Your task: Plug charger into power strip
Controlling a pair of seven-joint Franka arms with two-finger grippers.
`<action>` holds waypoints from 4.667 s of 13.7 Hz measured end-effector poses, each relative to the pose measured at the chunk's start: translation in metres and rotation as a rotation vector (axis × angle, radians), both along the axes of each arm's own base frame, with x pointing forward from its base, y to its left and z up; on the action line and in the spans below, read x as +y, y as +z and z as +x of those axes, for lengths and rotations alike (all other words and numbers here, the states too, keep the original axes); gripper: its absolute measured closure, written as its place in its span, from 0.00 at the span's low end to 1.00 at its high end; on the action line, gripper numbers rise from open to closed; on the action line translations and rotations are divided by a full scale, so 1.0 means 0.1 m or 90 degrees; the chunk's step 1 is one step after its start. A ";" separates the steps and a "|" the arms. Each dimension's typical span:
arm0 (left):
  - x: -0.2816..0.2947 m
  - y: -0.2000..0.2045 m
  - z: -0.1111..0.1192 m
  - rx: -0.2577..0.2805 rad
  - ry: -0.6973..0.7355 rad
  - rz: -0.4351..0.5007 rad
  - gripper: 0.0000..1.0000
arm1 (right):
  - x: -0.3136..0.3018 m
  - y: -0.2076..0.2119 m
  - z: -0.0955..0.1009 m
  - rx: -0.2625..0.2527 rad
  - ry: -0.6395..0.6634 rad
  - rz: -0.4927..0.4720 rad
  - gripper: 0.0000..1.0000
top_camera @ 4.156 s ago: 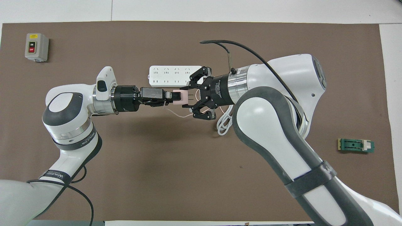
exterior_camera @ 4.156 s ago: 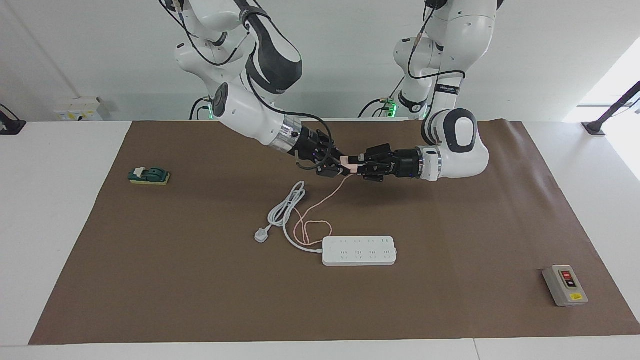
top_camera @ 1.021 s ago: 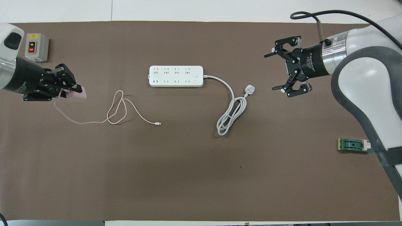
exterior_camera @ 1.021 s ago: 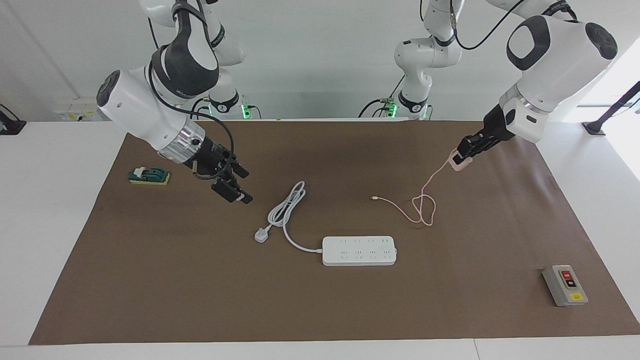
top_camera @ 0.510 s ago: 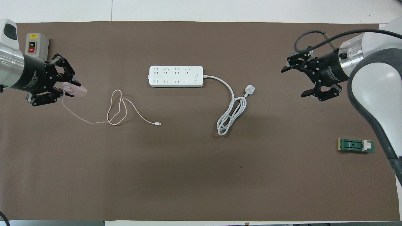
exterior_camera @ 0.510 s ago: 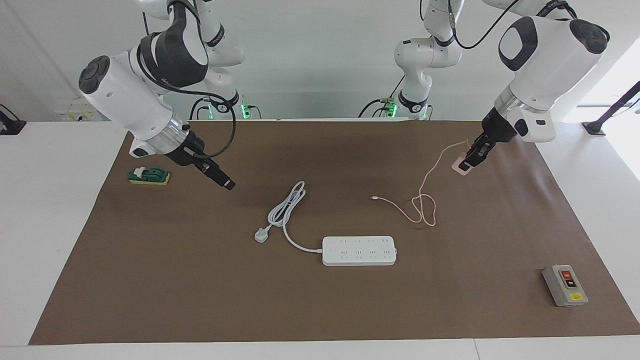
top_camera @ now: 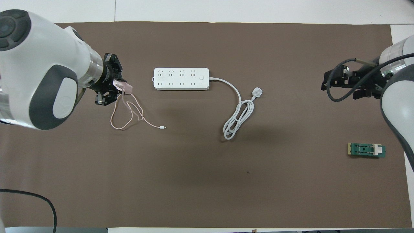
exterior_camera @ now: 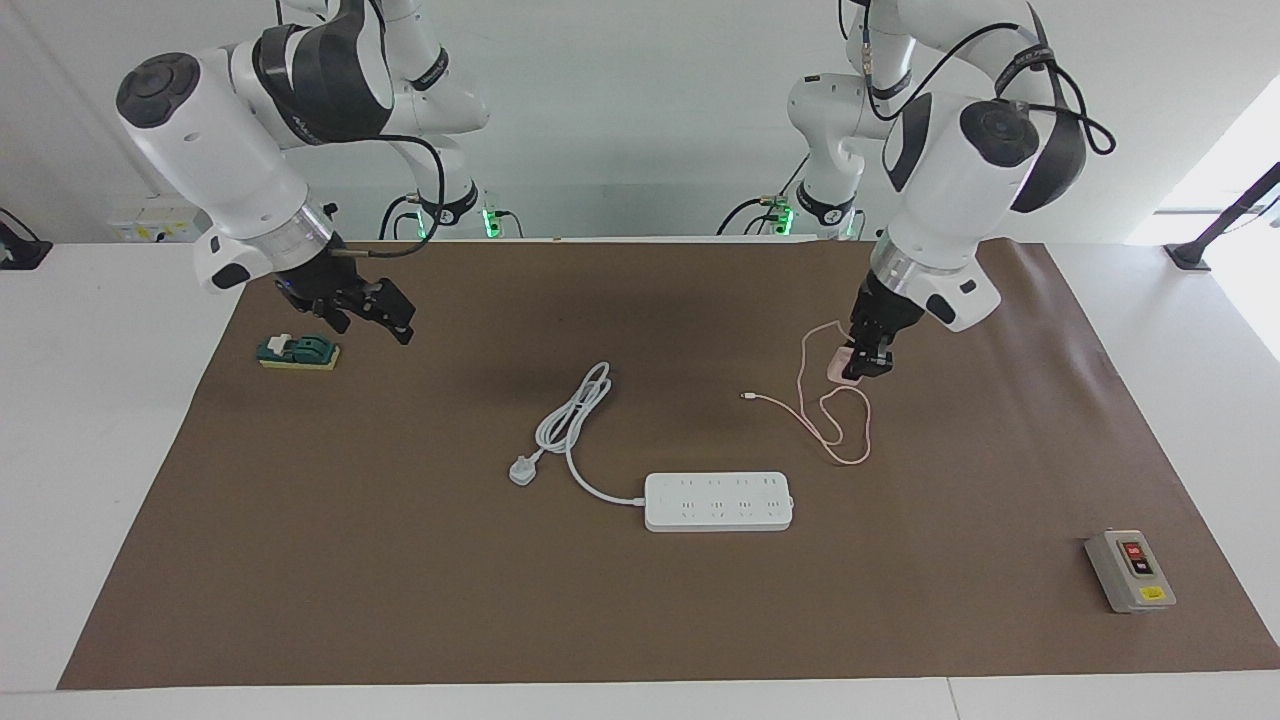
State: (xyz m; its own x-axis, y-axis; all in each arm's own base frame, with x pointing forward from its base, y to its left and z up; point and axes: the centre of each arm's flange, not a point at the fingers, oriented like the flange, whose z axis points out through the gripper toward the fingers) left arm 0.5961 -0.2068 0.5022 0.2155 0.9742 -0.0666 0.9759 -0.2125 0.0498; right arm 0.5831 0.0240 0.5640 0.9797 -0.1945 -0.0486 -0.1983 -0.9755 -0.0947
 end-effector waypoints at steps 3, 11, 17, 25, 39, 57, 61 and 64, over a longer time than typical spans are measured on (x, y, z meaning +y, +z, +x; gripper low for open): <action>-0.34 -0.56 0.12 0.016 0.043 0.023 0.68 | -0.13 0.17 -0.10 -0.019 0.118 -0.029 0.00; -0.60 -1.00 0.34 0.022 0.060 0.025 0.68 | -0.28 0.15 -0.47 0.006 0.168 -0.071 0.00; -0.65 -1.24 0.61 0.018 0.060 0.032 0.68 | -0.42 0.14 -0.48 0.009 0.150 -0.073 0.00; -0.80 -1.39 0.62 0.025 0.046 0.040 0.68 | -0.46 0.18 -0.50 0.009 0.125 -0.074 0.00; -0.77 -1.39 0.64 0.017 0.043 0.053 0.68 | -0.45 0.18 -0.52 0.017 0.125 -0.073 0.00; -0.87 -1.44 0.59 0.018 0.032 0.057 0.68 | -0.45 0.18 -0.52 0.018 0.126 -0.072 0.00; -0.86 -1.44 0.58 0.019 0.032 0.057 0.68 | -0.45 0.18 -0.52 0.018 0.126 -0.072 0.00; -0.86 -1.49 0.56 0.019 0.031 0.058 0.68 | -0.45 0.18 -0.52 0.017 0.126 -0.073 0.00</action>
State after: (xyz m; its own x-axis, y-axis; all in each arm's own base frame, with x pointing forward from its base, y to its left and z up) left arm 0.6520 -0.2927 0.3533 0.1670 0.9858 0.0167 0.9859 -0.1670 0.0025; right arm 0.5308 -0.0207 0.5822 0.9979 -0.0041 -0.0643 -0.0027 -0.9998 0.0210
